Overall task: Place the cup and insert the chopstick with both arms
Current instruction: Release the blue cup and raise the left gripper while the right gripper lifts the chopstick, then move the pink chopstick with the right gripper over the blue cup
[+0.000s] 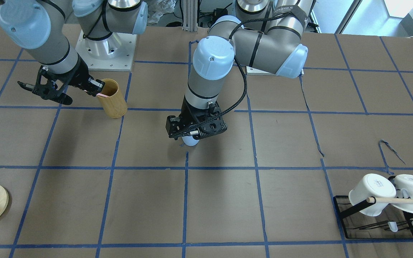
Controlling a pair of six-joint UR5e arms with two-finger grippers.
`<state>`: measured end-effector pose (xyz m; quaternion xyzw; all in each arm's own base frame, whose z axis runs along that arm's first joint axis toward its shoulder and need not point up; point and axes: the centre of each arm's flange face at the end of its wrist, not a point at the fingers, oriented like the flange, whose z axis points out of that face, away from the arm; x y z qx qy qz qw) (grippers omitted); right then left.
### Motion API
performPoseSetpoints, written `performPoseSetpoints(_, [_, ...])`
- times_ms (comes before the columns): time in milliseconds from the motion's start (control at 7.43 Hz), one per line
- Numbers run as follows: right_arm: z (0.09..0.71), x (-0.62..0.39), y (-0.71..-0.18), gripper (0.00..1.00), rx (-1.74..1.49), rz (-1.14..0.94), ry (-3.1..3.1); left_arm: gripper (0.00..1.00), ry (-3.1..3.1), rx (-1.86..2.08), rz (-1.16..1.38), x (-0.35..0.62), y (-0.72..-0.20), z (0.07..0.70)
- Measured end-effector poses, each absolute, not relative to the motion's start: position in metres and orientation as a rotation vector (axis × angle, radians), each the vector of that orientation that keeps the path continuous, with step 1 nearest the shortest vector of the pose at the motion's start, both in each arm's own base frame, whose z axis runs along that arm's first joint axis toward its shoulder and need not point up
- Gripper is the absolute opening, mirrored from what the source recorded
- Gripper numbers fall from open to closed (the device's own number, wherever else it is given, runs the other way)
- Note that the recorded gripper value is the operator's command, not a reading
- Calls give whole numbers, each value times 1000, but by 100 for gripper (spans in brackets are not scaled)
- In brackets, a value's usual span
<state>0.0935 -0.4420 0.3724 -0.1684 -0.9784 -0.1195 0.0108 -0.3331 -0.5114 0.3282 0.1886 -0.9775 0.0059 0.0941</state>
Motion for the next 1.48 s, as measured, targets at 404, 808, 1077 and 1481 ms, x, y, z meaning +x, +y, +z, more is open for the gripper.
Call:
performPoseSetpoints(404, [429, 98, -457, 0, -545, -319, -3116, 97, -3000, 270, -1, -273, -521, 417])
performPoseSetpoints(808, [504, 105, -473, 0, -554, -196, -3197, 98, -3081, -39, -65, -189, -485, 483])
performPoseSetpoints(1077, [516, 122, -475, 0, -579, -177, -3249, 99, -3091, -71, -85, -141, -473, 502])
performPoseSetpoints(1481, [503, 205, -482, 0, -668, -113, -3257, 100, -3124, -57, -63, -122, -458, 509])
